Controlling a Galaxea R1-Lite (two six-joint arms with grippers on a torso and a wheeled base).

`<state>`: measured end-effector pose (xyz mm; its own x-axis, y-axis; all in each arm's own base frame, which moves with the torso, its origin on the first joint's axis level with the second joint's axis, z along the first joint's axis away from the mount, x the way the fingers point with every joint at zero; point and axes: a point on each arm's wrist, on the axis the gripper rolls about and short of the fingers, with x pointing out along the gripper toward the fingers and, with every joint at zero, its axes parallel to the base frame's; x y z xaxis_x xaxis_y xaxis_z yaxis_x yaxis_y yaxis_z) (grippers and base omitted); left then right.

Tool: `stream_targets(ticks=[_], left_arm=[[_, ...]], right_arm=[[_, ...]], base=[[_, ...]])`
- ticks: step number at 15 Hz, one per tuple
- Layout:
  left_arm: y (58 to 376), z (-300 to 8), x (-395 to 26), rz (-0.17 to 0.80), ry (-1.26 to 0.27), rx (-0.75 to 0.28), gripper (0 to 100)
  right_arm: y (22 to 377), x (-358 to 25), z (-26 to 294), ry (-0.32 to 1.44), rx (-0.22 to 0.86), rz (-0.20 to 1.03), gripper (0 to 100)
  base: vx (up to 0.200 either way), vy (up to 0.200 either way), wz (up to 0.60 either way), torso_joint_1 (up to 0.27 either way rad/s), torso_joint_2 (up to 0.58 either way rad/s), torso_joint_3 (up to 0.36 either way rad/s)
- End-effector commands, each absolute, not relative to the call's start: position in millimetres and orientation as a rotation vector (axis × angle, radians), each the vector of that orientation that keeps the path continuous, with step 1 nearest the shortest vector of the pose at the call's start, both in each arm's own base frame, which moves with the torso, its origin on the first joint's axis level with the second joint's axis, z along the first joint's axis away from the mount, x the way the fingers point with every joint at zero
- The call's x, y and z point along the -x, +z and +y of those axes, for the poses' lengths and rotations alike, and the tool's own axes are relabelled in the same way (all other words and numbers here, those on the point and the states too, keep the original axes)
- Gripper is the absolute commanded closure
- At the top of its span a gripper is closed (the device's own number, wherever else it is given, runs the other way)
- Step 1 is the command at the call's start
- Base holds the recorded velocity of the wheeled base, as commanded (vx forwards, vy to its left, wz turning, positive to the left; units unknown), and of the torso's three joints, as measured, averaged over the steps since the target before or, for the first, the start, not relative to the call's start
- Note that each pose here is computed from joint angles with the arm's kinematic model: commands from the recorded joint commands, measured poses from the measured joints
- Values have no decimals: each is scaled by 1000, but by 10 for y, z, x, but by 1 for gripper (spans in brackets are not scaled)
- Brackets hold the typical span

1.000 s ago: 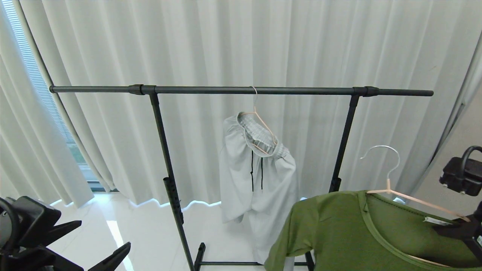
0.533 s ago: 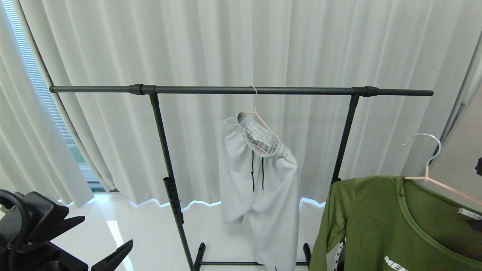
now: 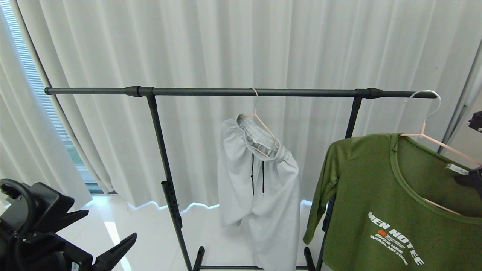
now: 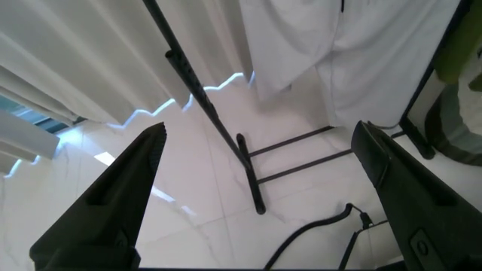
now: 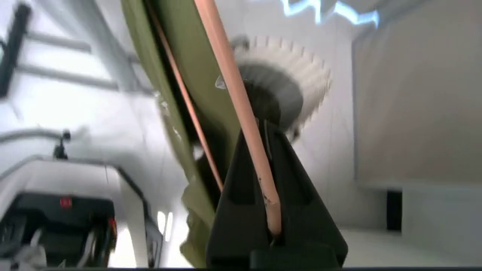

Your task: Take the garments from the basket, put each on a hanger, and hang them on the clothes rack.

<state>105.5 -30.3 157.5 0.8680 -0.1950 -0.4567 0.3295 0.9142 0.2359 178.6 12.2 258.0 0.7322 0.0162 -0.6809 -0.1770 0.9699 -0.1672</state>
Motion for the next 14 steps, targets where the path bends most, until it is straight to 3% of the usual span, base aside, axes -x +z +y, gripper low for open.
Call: stream_targets(ticks=[1,12,14], left_arm=[[1576,-305,-1060,441,-279,-316,0],[1572,-306,-1058,442,-281,-318,0],[1582,-308,-1058,437,-282,-317,0]], right_arm=[[2595,-1880,160,137,226,744,100],[2523,-2342,358,190,222,691,100],[2489,-2451,374,184,223,684,100]], base=[[200,0,0,7,2,-2],[200,0,0,4,2,2],[0,0,0,0,0,0]])
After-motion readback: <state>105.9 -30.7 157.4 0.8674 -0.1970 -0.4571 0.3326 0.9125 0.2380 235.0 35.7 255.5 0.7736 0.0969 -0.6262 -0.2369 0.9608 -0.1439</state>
